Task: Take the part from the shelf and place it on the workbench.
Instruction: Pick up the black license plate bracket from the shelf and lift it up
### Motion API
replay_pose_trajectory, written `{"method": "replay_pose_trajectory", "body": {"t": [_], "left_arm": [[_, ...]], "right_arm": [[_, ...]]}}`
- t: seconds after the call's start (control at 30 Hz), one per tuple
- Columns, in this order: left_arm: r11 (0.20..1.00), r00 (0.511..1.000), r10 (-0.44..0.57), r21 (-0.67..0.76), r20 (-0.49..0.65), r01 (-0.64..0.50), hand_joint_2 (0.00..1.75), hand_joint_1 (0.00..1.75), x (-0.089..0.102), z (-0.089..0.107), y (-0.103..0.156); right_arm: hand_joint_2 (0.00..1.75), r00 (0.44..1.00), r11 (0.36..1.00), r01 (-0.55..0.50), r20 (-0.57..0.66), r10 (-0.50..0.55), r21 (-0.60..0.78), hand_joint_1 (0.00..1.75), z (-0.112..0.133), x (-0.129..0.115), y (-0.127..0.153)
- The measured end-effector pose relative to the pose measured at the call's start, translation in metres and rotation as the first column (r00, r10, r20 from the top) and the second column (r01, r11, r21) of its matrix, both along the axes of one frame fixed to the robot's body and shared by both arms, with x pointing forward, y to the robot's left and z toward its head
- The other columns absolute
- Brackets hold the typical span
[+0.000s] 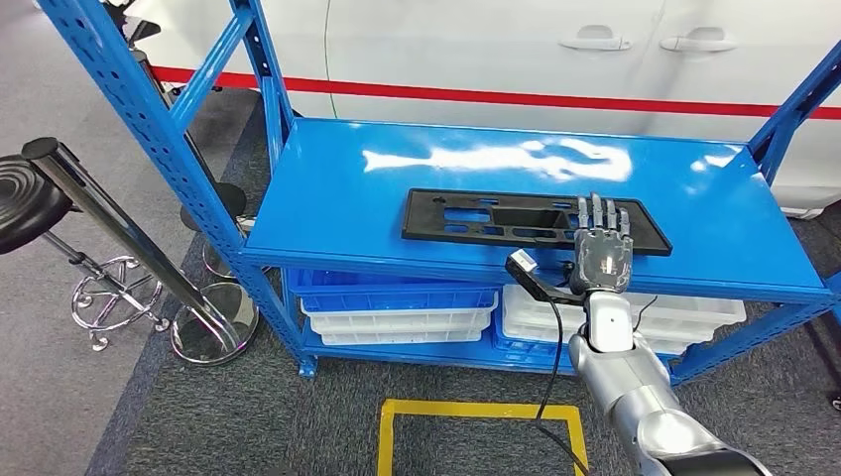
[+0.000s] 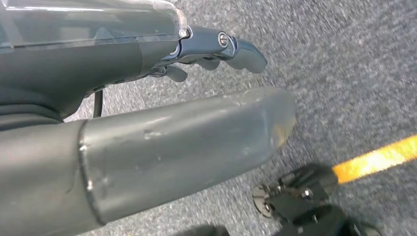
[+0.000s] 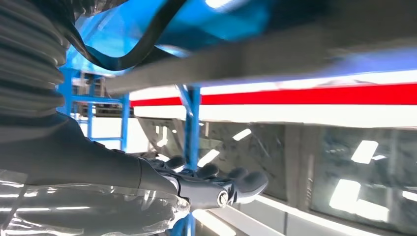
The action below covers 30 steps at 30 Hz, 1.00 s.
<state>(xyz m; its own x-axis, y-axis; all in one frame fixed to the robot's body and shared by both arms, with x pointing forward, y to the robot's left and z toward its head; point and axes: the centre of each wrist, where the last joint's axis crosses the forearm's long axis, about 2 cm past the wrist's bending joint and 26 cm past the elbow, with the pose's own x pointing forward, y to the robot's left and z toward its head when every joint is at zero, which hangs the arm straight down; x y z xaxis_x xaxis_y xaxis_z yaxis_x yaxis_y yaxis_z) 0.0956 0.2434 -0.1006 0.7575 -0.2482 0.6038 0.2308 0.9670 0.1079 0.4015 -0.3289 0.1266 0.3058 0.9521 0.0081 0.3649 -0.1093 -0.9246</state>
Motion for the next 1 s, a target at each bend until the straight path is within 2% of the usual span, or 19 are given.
{"method": "replay_pose_trajectory", "body": {"t": [0.23, 0.37, 0.77, 1.0], "left_arm": [[1.000, 1.000, 0.008, 0.010, -0.003, -0.008, 0.00, 0.00, 0.000, 0.000, -0.001], [1.000, 1.000, 0.018, 0.012, -0.001, -0.018, 0.00, 0.00, 0.002, 0.001, -0.003], [1.000, 1.000, 0.017, 0.009, 0.016, -0.017, 0.00, 0.00, 0.005, 0.002, -0.004], [1.000, 1.000, 0.017, 0.007, 0.022, -0.017, 0.00, 0.00, 0.007, 0.002, -0.005]], "right_arm": [[1.75, 1.000, 1.000, -0.007, -0.007, 0.007, 0.000, 0.00, -0.004, -0.004, 0.001], [1.75, 0.998, 0.998, -0.064, 0.006, 0.064, -0.015, 0.00, -0.001, -0.003, 0.005], [1.75, 0.988, 0.988, -0.155, 0.016, 0.155, -0.011, 0.00, -0.001, -0.004, 0.043], [1.75, 0.983, 0.983, -0.180, 0.017, 0.180, -0.022, 0.00, 0.000, -0.004, 0.052]]}}
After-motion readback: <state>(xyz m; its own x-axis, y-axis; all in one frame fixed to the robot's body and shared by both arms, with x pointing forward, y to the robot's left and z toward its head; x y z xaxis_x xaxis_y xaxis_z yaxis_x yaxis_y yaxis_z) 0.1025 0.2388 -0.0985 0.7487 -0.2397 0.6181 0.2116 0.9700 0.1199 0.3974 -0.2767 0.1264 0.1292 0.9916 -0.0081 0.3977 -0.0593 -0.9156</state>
